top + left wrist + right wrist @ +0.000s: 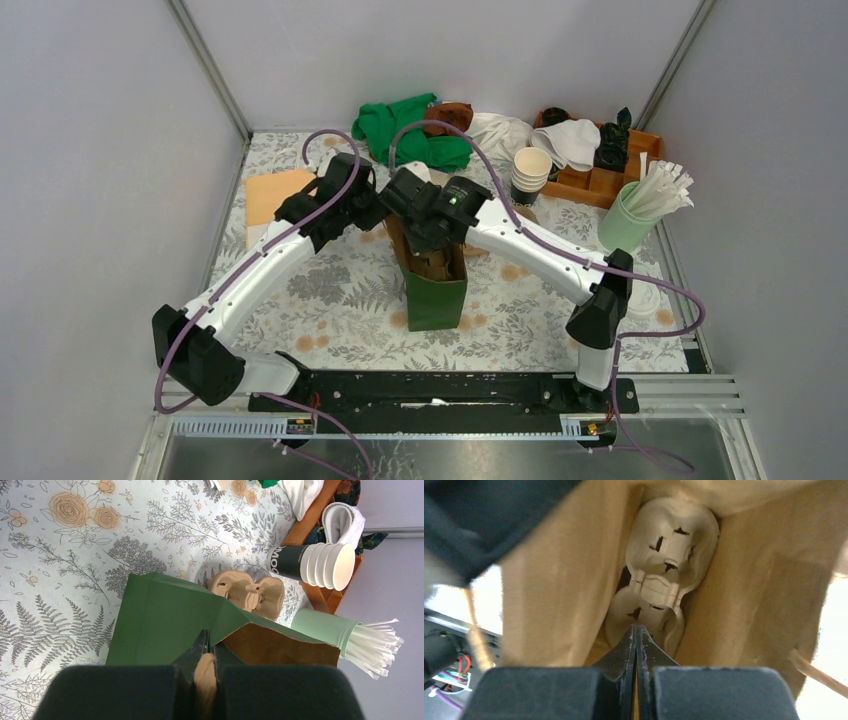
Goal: Pack the takeout coffee
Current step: Place the cup tray in the takeout bag.
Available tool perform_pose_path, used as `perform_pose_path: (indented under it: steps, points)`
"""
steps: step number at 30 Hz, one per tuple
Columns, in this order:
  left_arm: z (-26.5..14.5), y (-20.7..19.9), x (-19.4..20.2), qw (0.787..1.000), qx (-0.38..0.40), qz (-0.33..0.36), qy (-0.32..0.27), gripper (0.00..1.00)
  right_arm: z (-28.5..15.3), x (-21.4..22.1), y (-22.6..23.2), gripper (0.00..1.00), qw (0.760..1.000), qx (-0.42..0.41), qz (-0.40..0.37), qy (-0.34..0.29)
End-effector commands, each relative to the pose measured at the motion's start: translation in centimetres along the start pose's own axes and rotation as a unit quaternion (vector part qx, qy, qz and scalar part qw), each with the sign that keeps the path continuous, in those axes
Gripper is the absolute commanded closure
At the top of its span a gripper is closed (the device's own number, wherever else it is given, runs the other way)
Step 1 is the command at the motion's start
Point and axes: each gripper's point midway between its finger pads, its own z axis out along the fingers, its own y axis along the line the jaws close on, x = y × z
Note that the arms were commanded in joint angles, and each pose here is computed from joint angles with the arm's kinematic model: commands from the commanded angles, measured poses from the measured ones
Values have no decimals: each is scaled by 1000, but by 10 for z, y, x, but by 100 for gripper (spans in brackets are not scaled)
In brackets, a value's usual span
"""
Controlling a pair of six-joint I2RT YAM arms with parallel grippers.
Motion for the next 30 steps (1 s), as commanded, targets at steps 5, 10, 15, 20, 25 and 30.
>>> perform_pose_path:
  steps: [5, 10, 15, 20, 25, 30]
  points:
    - [-8, 15, 2, 998, -62, 17, 20, 100, 0, 27, 0, 100, 999, -22, 44, 15]
    - [-9, 21, 6, 997, -71, 11, 26, 100, 12, 43, 3, 100, 997, -11, 55, 55]
    - [-11, 21, 6, 997, -73, 7, 27, 100, 24, 53, 7, 100, 995, -6, 62, 79]
    - [-14, 23, 4, 995, -91, 31, 34, 100, 22, 39, 7, 100, 997, -7, 51, 52]
    - [-14, 19, 3, 994, -95, 25, 37, 98, 2, -1, 10, 100, 999, 4, 49, 17]
    - [-18, 7, -2, 997, -78, 3, 28, 80, -12, -16, 20, 100, 999, -18, 47, -3]
